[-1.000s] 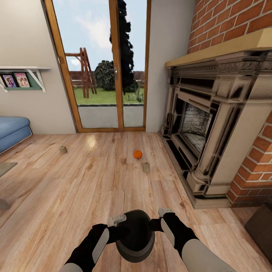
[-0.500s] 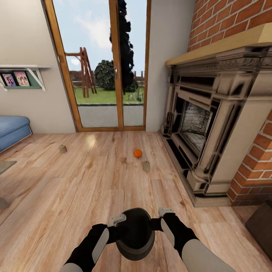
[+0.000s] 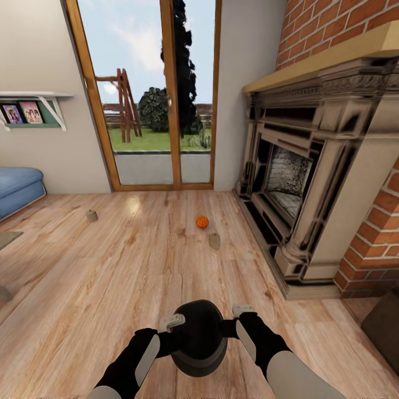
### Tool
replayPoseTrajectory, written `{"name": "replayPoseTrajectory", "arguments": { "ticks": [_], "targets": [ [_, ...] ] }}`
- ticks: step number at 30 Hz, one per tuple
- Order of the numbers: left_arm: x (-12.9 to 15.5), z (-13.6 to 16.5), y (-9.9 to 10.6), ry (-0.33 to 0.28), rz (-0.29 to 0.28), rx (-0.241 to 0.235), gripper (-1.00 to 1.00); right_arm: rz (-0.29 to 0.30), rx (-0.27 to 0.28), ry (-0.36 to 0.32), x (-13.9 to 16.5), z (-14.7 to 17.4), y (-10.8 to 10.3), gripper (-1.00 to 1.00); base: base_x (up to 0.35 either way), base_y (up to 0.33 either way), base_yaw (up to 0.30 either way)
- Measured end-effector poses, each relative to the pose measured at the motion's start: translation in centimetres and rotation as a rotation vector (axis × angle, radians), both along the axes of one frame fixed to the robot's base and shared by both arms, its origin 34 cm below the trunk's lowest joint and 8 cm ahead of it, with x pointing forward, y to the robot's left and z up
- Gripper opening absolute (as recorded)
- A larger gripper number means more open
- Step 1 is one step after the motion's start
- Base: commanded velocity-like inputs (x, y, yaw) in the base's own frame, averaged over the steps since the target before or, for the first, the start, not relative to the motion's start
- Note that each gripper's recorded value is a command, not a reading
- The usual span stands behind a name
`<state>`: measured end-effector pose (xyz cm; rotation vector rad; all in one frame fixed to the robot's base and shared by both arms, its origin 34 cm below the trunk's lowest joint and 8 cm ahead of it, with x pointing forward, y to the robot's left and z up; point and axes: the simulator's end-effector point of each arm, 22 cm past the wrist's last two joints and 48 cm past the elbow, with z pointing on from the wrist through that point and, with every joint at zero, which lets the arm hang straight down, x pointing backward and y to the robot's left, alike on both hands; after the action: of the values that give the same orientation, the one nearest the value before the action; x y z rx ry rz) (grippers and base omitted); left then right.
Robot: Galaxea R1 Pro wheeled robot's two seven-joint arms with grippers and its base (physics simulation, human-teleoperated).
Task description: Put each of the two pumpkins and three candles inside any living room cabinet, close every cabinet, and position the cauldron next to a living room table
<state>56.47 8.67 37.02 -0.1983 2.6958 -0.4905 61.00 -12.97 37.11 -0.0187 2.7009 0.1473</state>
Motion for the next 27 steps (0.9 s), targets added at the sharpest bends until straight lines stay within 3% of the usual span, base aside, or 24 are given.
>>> {"name": "replayPoseTrajectory", "arguments": {
  "ticks": [9, 16, 27],
  "targets": [
    [-0.5, -2.0, 0.0, 0.002, 0.001, -0.001, 1.00, -0.009, 0.009, 0.000, -0.3, -1.8, 0.0, 1.00, 0.000, 0.000, 0.000],
    [-0.9, -3.6, 0.0, 0.003, 0.003, -0.003, 1.00, -0.027, 0.037, -0.037, 2.8, -0.4, 0.3, 1.00, 0.000, 0.000, 0.000],
    [0.3, -4.3, 0.4, -0.012, 0.017, -0.018, 1.00, -0.025, 0.033, -0.040, 2.4, -2.6, 0.2, 1.00, 0.000, 0.000, 0.000]
  ]
}}
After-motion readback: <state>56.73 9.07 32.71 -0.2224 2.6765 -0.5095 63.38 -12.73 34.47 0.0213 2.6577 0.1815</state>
